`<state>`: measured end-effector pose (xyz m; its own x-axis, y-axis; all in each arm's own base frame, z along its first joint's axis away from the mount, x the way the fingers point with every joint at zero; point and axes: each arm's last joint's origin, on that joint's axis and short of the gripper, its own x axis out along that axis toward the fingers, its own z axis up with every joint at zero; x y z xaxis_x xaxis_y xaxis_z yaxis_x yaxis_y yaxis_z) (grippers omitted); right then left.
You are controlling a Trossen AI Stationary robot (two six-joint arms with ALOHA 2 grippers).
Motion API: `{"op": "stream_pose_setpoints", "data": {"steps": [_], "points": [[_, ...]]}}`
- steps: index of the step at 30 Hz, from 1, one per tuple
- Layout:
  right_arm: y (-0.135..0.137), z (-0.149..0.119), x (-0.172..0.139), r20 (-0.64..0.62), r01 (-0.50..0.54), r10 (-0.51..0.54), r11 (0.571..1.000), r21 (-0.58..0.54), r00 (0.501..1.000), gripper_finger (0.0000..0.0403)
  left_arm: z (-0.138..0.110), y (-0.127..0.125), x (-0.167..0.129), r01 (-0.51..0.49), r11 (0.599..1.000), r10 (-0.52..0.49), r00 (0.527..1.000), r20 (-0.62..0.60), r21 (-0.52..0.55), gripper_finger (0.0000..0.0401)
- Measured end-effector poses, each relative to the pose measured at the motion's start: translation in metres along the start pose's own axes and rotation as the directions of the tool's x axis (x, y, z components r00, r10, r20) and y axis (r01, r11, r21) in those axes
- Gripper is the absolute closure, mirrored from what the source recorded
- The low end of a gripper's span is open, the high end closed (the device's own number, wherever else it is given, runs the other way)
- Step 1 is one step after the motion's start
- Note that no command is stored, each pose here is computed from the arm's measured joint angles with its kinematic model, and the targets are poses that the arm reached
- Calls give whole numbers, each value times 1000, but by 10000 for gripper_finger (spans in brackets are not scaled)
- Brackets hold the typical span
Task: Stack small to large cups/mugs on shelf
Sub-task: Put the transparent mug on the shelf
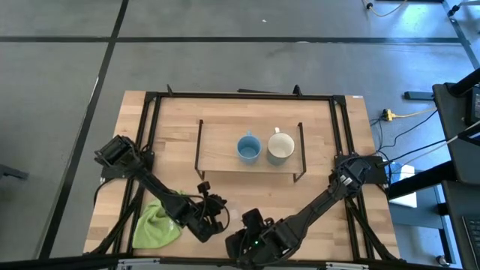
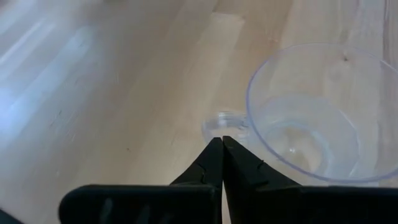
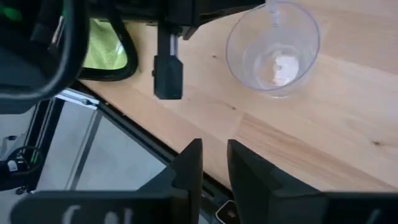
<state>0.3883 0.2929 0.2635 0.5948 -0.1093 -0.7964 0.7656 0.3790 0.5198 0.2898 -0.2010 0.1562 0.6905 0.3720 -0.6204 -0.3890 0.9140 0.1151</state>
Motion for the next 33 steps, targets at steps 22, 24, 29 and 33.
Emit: {"op": "stream_pose_setpoints", "data": {"steps": [22,24,29,33], "points": [[-4,-11,-1,-4,8,-8,1000,27,1000,328,12,5,11,-5,999,5,1000,25,32,401],[-3,-11,0,-5,3,-3,1000,30,1000,328,11,5,11,-3,999,2,1000,20,37,401],[-4,-8,2,7,16,-16,999,30,1000,328,9,4,9,2,999,-3,1000,16,49,401],[-7,-1,5,28,64,-65,998,12,998,328,4,-2,1,12,998,-14,999,30,68,401]]}}
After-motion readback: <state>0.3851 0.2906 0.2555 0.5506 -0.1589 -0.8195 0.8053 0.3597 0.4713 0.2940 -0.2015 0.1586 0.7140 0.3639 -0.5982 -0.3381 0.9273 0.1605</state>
